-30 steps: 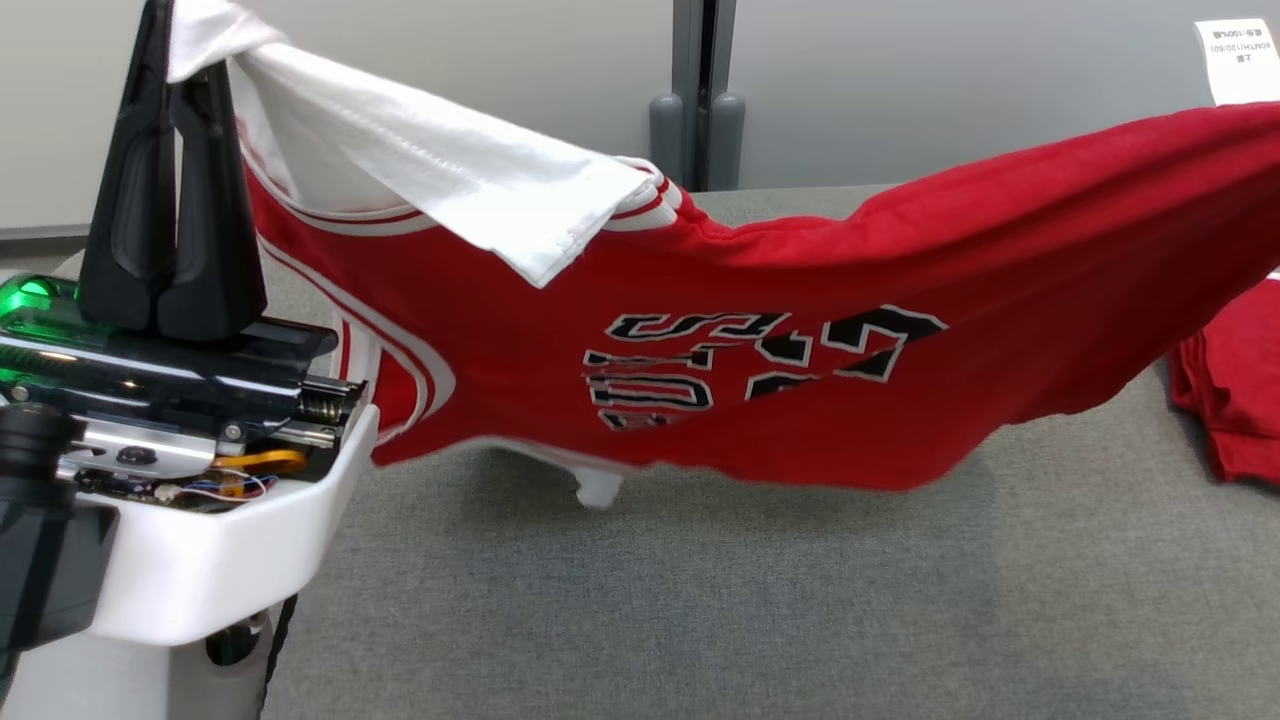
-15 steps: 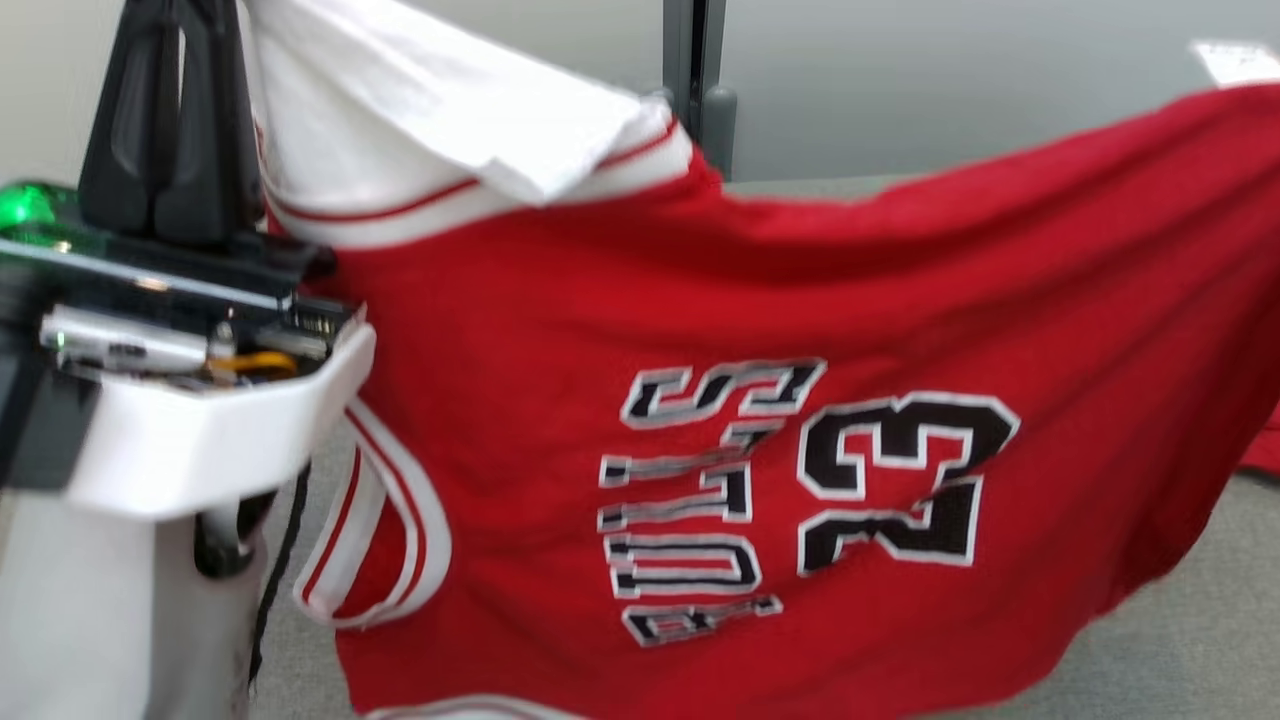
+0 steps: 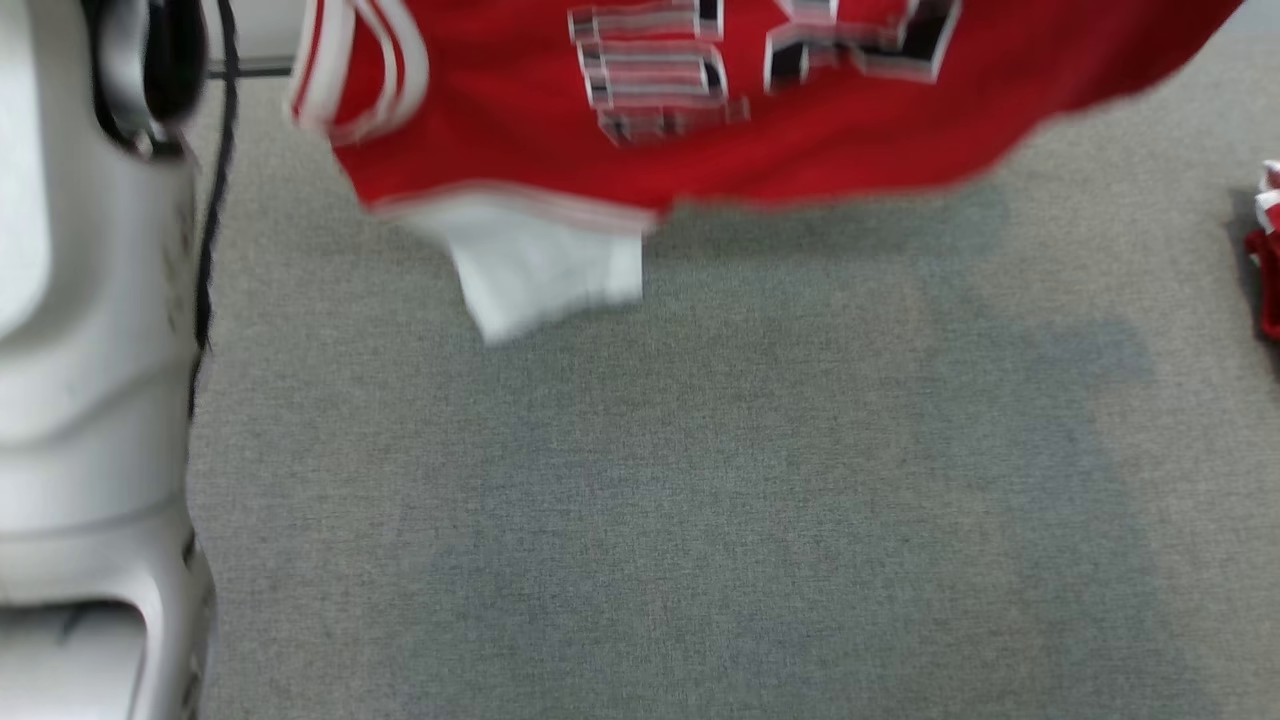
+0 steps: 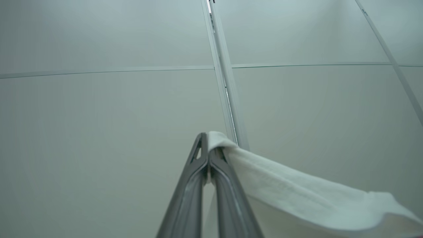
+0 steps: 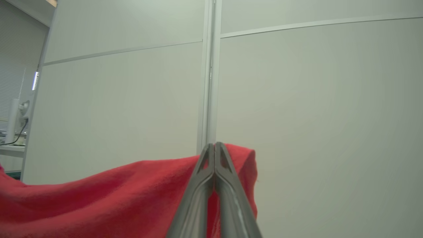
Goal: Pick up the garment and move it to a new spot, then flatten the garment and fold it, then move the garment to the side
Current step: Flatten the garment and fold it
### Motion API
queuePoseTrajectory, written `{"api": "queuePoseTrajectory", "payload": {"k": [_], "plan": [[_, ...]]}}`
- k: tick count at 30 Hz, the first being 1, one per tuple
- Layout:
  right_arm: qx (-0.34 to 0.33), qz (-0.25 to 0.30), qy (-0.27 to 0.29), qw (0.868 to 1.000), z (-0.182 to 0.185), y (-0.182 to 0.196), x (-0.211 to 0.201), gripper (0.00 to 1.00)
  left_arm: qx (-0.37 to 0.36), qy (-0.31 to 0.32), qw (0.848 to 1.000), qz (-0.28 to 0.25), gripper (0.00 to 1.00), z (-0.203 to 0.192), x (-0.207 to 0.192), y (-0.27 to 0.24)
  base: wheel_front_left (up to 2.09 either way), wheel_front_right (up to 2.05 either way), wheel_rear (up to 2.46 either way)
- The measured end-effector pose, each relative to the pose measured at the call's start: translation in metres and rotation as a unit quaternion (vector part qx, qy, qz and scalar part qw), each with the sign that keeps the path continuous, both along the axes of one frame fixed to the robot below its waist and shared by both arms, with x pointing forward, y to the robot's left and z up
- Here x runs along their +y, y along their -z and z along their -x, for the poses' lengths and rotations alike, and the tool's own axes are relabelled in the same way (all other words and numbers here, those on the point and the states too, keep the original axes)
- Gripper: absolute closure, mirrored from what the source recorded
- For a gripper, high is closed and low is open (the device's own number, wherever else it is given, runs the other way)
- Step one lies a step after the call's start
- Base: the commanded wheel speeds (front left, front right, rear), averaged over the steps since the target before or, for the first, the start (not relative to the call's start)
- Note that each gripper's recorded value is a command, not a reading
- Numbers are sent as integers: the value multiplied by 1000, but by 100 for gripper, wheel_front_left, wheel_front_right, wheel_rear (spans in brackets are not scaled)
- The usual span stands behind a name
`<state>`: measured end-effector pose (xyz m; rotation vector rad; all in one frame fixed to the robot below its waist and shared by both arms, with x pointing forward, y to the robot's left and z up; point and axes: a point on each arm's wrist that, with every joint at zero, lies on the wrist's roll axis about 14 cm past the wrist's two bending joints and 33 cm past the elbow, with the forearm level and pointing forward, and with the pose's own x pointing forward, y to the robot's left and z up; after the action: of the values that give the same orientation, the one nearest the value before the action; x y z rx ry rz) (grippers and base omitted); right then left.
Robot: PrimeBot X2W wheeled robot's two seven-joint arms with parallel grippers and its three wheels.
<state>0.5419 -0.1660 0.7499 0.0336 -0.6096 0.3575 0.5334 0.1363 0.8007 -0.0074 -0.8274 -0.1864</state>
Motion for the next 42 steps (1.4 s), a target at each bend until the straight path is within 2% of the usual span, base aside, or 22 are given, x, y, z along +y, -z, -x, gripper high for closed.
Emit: {"api": "queuePoseTrajectory", "payload": {"k": [5,9,12,17,18,19,22,25,33,42], "plan": [[41,-7,-9,999,-47,18,18,100,40,-20,999,6,100,-45,7,9,0,0,0],[104,3,-6,995,-76,59,27,100,127,-20,992,13,100,-79,8,63,0,0,0],[156,5,-10,988,-88,102,35,100,208,-20,977,33,100,-97,12,123,0,0,0],[254,9,-19,967,-91,191,45,100,334,-36,939,75,100,-97,28,235,0,0,0],[296,4,-21,955,-84,229,45,100,367,-41,925,87,100,-90,32,270,0,0,0],[313,2,-23,950,-79,244,45,100,381,-44,919,94,100,-84,35,285,0,0,0],[329,-25,-29,943,-68,263,45,100,406,-54,905,115,100,-65,47,318,0,0,0],[338,-50,-33,939,-48,276,44,100,410,-54,900,136,100,-46,53,331,0,0,0],[330,-82,-33,940,8,277,43,100,412,-54,899,135,100,13,51,340,0,0,0],[326,-92,-13,941,96,270,29,100,437,-69,888,127,100,112,45,349,0,0,0]]}}
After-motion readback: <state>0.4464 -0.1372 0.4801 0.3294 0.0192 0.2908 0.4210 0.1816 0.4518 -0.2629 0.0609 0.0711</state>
